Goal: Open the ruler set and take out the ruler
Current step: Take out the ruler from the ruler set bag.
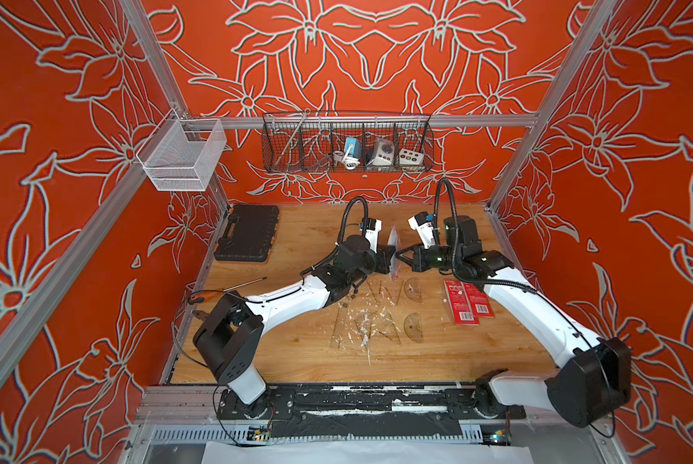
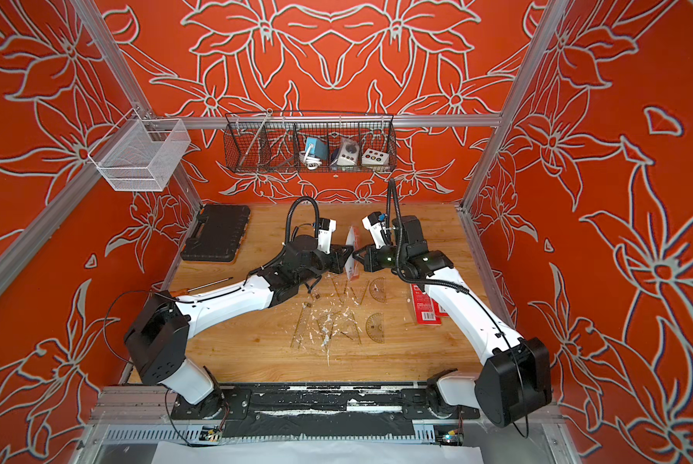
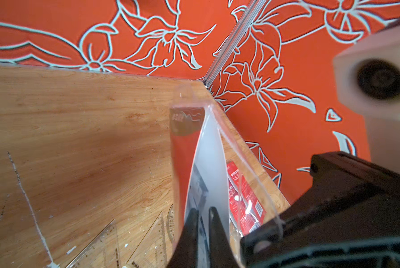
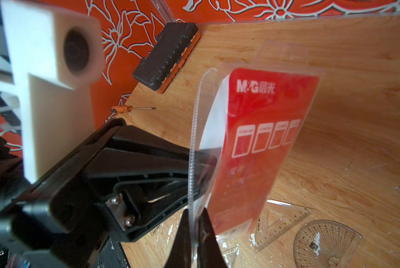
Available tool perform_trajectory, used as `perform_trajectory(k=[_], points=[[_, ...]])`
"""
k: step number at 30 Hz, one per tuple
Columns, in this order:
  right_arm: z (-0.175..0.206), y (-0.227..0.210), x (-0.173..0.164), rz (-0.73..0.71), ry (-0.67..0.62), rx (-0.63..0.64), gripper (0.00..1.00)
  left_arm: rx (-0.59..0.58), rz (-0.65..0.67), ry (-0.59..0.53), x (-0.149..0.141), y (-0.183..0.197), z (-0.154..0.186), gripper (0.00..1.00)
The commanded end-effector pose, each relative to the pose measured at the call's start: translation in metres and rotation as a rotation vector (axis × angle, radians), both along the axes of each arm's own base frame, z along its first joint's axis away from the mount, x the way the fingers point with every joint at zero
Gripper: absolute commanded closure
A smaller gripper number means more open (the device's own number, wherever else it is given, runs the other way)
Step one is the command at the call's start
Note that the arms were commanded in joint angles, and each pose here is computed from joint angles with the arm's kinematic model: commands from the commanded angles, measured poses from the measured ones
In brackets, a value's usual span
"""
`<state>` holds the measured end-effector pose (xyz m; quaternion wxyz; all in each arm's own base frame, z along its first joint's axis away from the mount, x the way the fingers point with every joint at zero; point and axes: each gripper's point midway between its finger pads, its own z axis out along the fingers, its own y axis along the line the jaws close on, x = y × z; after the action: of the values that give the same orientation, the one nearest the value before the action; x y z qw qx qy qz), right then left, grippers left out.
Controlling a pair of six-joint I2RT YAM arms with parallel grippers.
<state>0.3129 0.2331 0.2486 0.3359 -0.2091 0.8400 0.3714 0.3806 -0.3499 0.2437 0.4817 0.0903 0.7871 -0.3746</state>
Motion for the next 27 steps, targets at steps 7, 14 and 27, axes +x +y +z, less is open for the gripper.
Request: perform_trajectory(k=[7, 14, 27], points=[[0.003, 0.002, -0.01, 0.055, -0.019, -0.004, 1.0, 0.026, -0.01, -0.018, 0.009, -0.009, -0.001, 0.86], [0.004, 0.001, -0.015, 0.078, -0.032, -0.017, 1.0, 0.05, -0.024, -0.015, 0.007, -0.01, -0.006, 0.89], [0.005, -0.012, -0.019, 0.053, -0.052, -0.096, 1.0, 0.062, -0.016, -0.014, -0.001, 0.001, -0.005, 0.98]])
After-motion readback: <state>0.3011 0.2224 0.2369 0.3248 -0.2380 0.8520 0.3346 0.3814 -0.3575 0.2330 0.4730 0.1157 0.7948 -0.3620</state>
